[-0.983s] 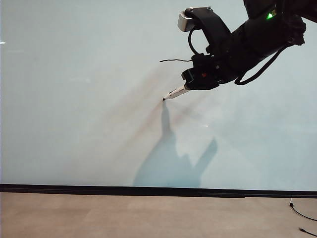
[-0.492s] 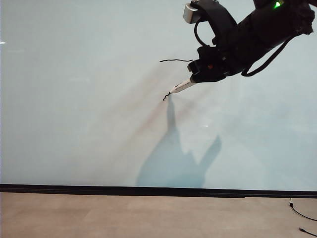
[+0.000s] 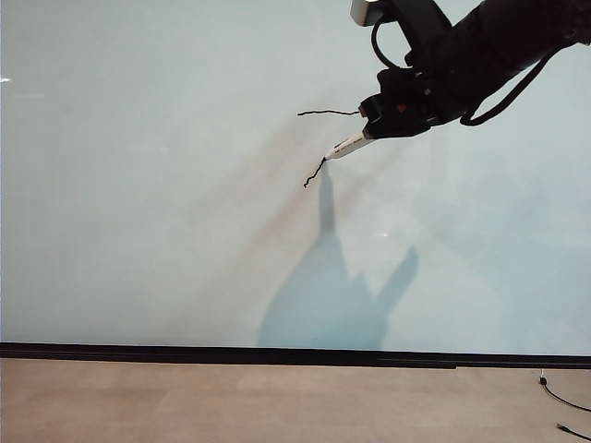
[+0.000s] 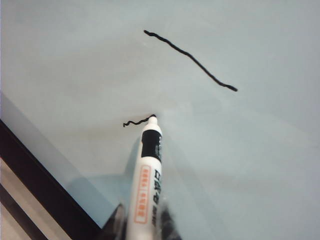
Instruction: Pick up the pen on the shelf to the right of the whiteboard and write the letter Z.
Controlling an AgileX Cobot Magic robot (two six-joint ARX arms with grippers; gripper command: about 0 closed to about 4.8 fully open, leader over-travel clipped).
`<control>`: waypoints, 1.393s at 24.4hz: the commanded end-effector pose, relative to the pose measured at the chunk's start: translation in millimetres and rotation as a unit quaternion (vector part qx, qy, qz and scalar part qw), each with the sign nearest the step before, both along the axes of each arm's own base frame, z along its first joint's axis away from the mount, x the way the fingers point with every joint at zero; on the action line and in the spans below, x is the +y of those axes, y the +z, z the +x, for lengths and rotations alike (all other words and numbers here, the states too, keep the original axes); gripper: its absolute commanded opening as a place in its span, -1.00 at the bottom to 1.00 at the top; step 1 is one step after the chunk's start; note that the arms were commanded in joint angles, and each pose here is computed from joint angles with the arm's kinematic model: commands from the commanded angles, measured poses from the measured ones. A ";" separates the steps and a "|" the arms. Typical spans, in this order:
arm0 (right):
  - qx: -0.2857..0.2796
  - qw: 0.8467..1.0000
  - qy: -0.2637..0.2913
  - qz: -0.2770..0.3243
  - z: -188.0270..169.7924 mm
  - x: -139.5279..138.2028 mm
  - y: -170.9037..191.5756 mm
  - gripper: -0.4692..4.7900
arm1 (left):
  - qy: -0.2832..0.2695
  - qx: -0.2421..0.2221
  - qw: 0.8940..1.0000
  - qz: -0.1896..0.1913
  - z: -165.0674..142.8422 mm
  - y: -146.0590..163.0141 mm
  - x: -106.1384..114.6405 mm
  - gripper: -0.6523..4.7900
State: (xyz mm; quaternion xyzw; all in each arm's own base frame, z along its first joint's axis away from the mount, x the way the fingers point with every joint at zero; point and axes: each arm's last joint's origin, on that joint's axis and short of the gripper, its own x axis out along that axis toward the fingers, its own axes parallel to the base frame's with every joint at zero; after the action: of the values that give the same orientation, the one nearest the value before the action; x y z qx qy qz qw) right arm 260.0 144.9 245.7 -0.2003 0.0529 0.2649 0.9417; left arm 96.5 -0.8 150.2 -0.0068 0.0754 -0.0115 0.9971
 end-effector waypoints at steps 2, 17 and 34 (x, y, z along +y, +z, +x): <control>-0.019 1.000 -0.006 0.006 -1.2 -1.7 8.0 -0.86 | -0.001 -0.006 1.000 0.002 0.1 1.6 0.0 -0.78; -0.030 0.999 -0.021 0.009 -6.7 -9.6 19.3 -0.86 | -0.001 -0.006 1.000 0.002 0.1 1.7 0.0 -0.78; -0.047 0.998 -0.037 0.005 -13.2 -18.1 31.0 -0.86 | -0.001 -0.006 1.000 0.002 0.1 1.6 0.0 -0.78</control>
State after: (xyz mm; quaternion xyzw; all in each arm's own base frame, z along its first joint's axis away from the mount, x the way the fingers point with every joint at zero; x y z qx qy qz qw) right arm 247.7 128.0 271.3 -0.2073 0.0270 0.2292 0.9507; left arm 96.5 -0.8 150.0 -0.0068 0.0758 -0.0113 0.9970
